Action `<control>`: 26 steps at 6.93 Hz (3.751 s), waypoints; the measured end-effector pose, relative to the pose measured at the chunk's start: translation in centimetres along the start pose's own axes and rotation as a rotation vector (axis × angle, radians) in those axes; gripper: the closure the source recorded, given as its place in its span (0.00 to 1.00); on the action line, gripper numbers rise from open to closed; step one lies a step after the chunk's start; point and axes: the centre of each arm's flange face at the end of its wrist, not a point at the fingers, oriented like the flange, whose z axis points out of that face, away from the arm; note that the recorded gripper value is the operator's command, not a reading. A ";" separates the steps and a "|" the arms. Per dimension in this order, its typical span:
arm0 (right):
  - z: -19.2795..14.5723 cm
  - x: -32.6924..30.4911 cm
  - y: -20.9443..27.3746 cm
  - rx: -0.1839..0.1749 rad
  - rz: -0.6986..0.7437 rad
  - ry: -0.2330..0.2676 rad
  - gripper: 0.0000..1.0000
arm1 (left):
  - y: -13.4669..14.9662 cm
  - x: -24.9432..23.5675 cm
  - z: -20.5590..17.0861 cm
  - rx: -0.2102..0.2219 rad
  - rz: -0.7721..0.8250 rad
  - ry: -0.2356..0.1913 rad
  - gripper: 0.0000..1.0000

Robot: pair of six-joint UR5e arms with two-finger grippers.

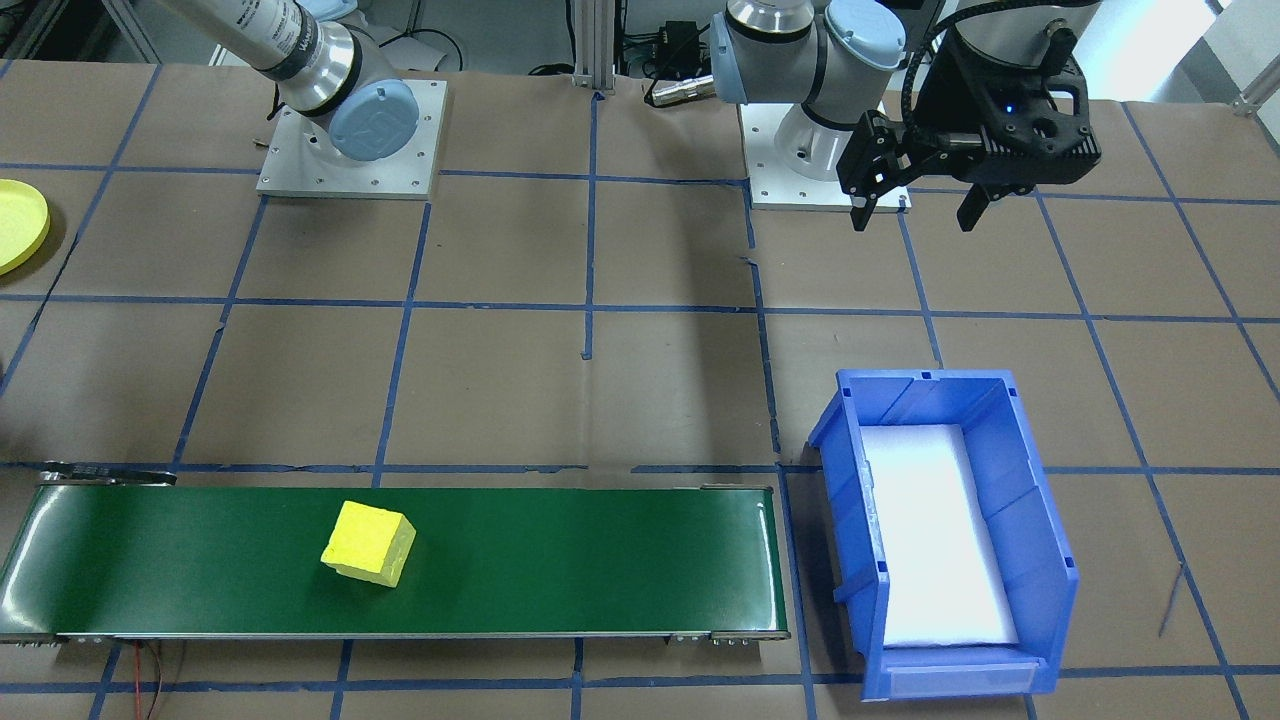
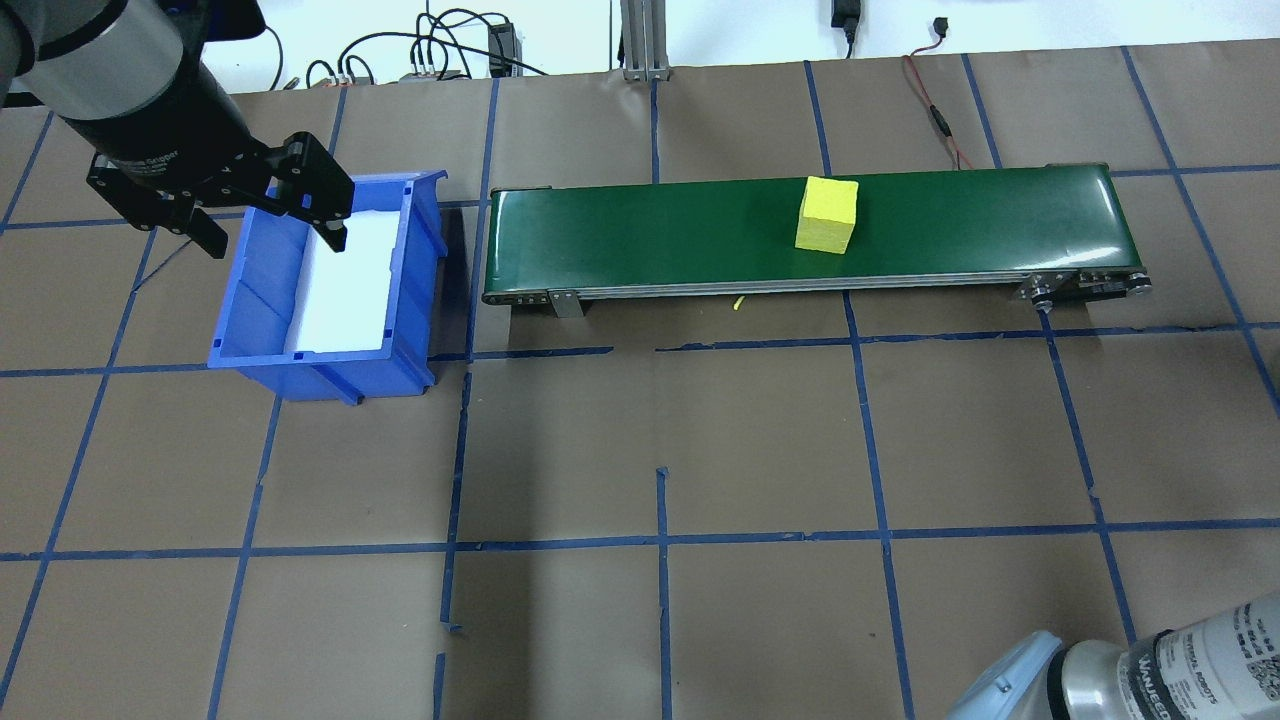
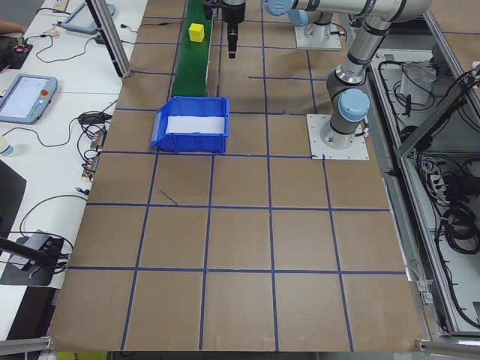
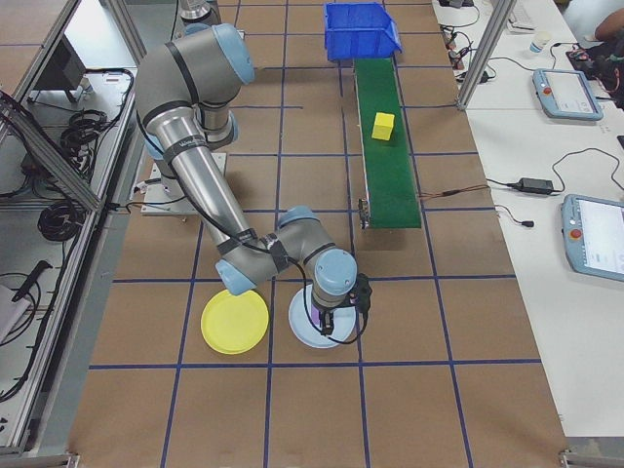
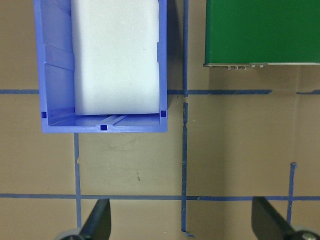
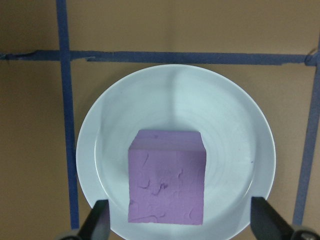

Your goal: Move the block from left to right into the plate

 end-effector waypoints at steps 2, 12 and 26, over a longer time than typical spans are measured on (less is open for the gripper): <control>-3.0 -4.7 -3.7 0.035 -0.064 0.025 0.00 | 0.0 0.0 0.0 -0.001 0.000 0.000 0.00; -3.7 -40.3 -20.5 0.057 0.137 -0.156 0.02 | 0.0 0.0 0.1 -0.005 -0.003 -0.001 0.00; 3.1 -40.0 -21.7 -0.038 0.190 -0.247 0.42 | 0.0 -0.2 0.1 -0.003 -0.004 0.000 0.00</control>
